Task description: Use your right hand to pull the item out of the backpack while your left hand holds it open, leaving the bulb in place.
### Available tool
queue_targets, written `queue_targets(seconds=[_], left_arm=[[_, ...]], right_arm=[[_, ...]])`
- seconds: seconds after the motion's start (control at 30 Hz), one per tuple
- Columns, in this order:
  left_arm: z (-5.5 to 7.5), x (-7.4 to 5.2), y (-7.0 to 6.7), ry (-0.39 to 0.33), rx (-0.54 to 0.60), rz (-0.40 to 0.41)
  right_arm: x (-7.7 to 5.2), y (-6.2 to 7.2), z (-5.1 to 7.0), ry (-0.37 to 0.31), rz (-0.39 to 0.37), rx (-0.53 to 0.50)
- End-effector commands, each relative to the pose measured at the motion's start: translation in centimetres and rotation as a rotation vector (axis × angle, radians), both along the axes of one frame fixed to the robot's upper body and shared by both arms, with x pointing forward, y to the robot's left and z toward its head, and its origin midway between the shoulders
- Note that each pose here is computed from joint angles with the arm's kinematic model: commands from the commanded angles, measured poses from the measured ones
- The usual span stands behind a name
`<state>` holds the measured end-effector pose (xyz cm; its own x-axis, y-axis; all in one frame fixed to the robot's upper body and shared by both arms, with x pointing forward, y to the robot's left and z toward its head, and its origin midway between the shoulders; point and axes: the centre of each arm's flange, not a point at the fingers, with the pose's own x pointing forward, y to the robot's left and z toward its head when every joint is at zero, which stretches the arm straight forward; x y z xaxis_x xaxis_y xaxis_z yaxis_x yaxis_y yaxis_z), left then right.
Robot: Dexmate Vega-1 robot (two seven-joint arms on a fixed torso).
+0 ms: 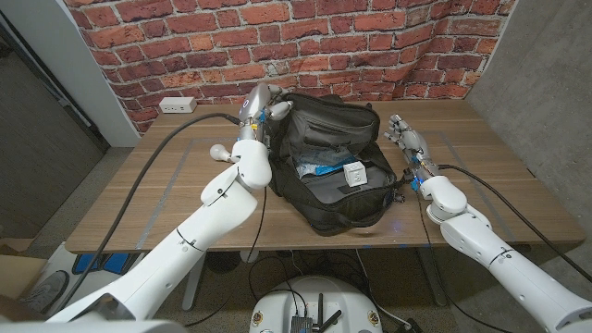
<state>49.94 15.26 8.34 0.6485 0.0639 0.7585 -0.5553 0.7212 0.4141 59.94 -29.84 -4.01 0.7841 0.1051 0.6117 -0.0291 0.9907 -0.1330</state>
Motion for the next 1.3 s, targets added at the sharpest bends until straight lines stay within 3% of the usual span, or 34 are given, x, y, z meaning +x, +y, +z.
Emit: queue_targets(seconds=[0.03,0.87,1.3], left_arm=[[0.9,1.1,0.2,0.006,-0.045,-0.017],[1.9,3.0,-0.3,0.0,-0.062,-0.056],[2.9,3.7,0.3,-0.003,-0.096,-0.055]], right_arm=[[-1.7,-0.6,0.2,0.0,-0.029,-0.024],[-6.1,-1.1,0.1,0.023,-0.122,-0.097],[-7.9,-1.0,0.0,0.043,-0.179,-0.152]])
